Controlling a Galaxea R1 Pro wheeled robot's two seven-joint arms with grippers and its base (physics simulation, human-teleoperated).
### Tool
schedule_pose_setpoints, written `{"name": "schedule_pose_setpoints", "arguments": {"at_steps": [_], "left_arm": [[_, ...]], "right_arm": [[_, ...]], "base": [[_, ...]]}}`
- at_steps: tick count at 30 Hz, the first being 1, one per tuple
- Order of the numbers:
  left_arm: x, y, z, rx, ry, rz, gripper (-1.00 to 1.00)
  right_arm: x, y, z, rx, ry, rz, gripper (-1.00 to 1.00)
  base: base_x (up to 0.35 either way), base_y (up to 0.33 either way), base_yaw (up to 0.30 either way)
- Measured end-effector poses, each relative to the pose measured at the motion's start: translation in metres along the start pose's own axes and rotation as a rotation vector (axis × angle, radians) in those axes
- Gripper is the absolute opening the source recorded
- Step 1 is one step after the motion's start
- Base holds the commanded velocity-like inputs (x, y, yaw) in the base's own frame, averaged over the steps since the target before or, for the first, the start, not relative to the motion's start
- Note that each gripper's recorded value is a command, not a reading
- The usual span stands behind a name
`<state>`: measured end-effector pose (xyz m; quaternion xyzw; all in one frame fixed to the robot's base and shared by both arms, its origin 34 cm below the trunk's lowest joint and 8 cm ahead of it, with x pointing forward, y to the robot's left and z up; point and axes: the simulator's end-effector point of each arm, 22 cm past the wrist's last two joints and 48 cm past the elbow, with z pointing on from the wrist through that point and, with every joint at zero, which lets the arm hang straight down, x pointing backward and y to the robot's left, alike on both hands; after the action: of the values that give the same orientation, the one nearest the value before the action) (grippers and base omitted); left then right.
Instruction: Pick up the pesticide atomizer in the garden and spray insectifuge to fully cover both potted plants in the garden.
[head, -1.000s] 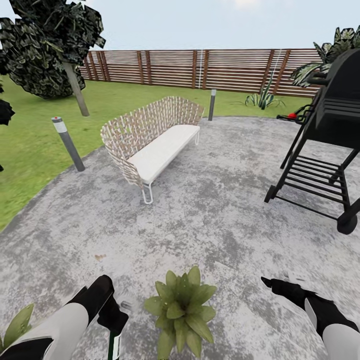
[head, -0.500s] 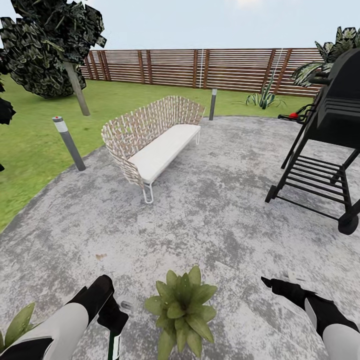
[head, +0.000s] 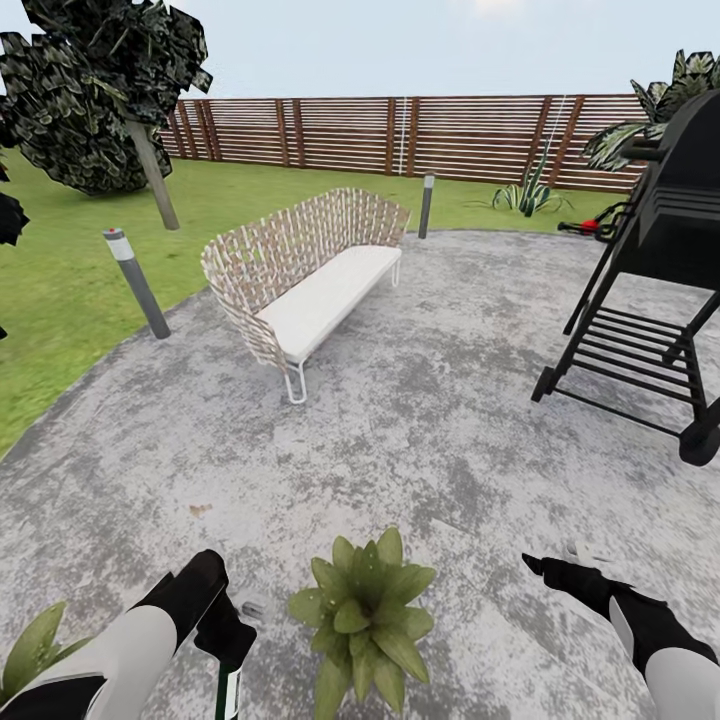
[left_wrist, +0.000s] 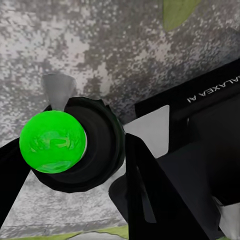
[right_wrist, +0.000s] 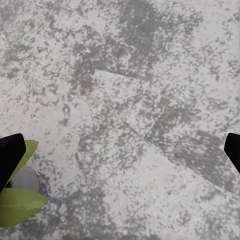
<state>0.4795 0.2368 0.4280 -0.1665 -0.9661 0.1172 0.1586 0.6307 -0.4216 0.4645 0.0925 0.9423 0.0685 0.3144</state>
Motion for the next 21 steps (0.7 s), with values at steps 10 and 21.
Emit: {"name": "schedule_pose_setpoints", "arguments": {"at_steps": [10,21], "left_arm": [[-0.002,0.006,0.019,-0.001,0.000,-0.001,-1.00],[0.003,0.024,0.034,-0.066,0.035,0.035,-1.00]], "right_arm": [[0.013,-0.004,0.014,0.000,-0.001,0.000,1.00],[0.025,-0.007,0.025,0.000,-0.001,0.000,1.00]], "base": [[0.000,0.000,0.000],[0.000,0.000,0.000]]}}
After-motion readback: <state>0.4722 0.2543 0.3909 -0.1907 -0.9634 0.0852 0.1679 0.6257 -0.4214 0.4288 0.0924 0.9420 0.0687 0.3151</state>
